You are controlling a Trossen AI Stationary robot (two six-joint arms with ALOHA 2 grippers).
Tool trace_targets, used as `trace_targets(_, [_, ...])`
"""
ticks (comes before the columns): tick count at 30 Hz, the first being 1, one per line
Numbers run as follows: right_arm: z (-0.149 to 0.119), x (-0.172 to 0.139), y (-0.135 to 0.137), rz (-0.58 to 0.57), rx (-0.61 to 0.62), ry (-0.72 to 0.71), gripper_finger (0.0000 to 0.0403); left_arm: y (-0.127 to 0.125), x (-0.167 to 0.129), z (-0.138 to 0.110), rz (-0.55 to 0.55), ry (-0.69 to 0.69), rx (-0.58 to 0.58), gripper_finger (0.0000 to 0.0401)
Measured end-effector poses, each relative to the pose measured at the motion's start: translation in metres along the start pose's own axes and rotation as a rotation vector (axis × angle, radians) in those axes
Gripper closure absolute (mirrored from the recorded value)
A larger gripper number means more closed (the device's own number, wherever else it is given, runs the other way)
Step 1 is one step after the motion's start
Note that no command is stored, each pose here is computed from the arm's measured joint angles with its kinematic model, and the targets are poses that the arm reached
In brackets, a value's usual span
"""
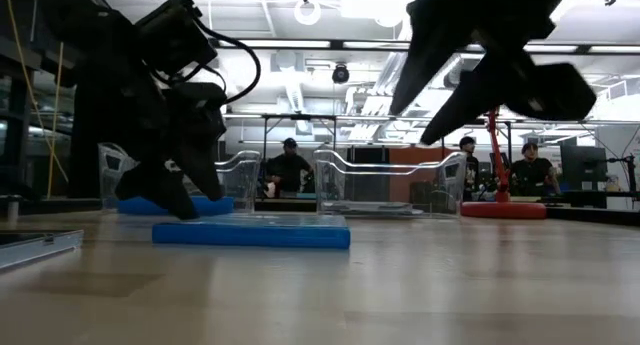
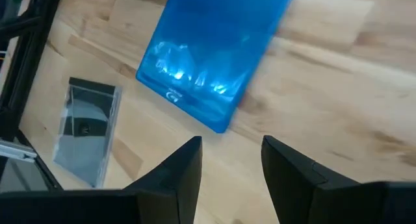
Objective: Pick & place jewel cases by type
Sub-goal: Put the blue CD case into the left transparent bin
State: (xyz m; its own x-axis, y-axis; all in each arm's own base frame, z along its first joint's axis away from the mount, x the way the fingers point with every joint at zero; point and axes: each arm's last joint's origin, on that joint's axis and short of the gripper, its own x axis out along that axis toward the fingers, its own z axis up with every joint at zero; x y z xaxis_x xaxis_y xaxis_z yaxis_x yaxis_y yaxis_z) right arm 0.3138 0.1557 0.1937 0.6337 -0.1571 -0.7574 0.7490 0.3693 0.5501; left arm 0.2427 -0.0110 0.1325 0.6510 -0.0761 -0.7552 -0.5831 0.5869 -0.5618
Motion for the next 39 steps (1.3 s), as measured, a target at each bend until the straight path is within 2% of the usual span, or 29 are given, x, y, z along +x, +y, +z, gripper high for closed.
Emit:
trace_targets(12, [0.001,0.045,0.004,0.059,0.036,0.023,0.026,0.0,0.0,0.0,0.003,-0.003,0.017,0.0153])
trace_targets(20, [0.01,0.05,0.004,0.06,0.071,0.014,0.026,0.0,0.0,0.0,0.001,-0.004,0.052,0.0153])
trace_targets(23, [0.012,0.051,0.004,0.06,0.121,0.009,0.026,0.0,0.001,0.0,-0.002,-0.006,0.079,0.0153])
trace_targets(27, [0.012,0.051,0.004,0.057,0.097,0.007,0.026,-0.001,0.001,0.001,-0.007,-0.01,0.111,0.0153])
trace_targets(33, [0.011,0.051,0.003,0.048,0.089,0.125,0.026,-0.001,0.001,0.001,-0.01,-0.013,0.187,0.0153])
trace_targets(39, [0.012,0.052,0.003,0.049,0.048,0.139,0.026,-0.005,0.0,0.004,-0.043,-0.055,0.193,0.0153])
